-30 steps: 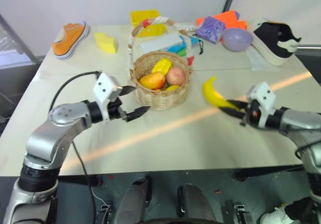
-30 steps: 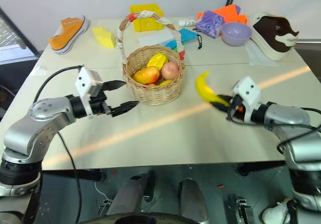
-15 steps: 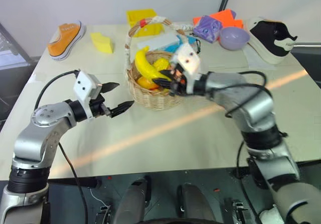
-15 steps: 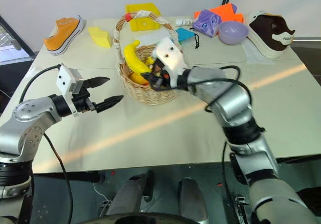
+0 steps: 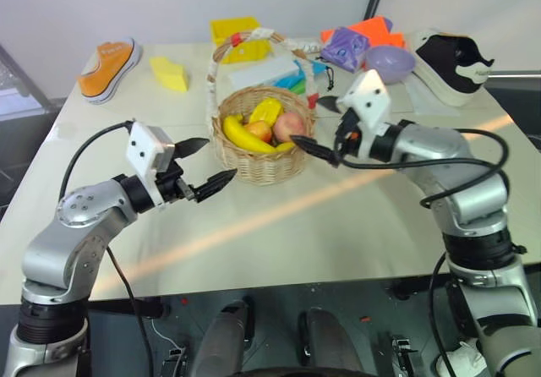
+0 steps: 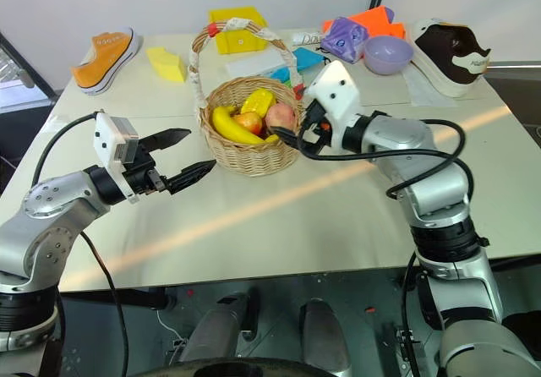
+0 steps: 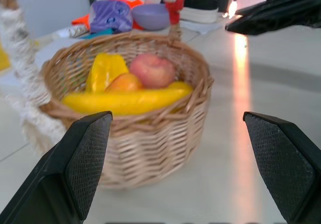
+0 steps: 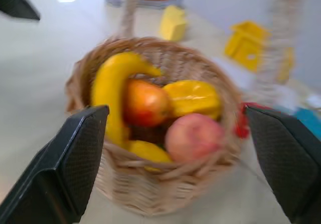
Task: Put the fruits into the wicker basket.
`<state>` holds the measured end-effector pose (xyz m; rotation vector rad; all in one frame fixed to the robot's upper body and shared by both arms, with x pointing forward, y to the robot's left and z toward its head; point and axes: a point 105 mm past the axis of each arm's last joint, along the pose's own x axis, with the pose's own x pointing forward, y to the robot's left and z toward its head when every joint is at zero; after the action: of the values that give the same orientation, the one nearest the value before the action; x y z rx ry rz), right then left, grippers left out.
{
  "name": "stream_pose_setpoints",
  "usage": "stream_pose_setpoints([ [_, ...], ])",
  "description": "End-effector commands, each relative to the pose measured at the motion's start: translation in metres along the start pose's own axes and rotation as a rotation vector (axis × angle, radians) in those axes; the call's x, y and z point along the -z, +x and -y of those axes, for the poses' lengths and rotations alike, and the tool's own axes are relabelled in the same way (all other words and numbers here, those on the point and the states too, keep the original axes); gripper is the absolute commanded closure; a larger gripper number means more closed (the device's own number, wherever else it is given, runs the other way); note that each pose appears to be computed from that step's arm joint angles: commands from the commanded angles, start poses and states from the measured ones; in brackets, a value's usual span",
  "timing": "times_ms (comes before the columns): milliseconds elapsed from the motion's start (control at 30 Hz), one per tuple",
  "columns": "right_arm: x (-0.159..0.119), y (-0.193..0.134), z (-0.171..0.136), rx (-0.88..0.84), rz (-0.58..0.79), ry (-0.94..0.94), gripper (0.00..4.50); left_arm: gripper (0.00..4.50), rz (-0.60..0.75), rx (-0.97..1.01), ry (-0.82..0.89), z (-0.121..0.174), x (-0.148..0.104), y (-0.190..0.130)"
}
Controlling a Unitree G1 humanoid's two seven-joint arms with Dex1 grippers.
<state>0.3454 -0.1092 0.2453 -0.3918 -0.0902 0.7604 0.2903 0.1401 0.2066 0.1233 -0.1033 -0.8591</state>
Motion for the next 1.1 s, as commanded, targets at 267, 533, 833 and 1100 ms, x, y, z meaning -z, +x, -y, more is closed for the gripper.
stream_pose_setpoints([
  [267, 0.002, 0.047, 0.028, 0.183, 0.078, 0.132, 0.26, 0.00, 0.074, 0.022, 0.024, 0.003, -0.012, 0.011],
  [533, 0.001, 0.047, 0.045, 0.255, 0.117, 0.172, 3.94, 0.00, 0.069, -0.001, 0.030, 0.004, -0.011, 0.005],
  [833, 0.021, -0.056, 0.124, 0.640, 0.054, 0.071, 4.45, 0.00, 0.077, 0.019, 0.018, 0.005, -0.010, 0.012],
  [1100, 0.069, -0.170, 0.188, 1.034, -0.100, 0.056, 4.45, 0.00, 0.087, 0.059, -0.001, 0.008, -0.007, 0.023],
])
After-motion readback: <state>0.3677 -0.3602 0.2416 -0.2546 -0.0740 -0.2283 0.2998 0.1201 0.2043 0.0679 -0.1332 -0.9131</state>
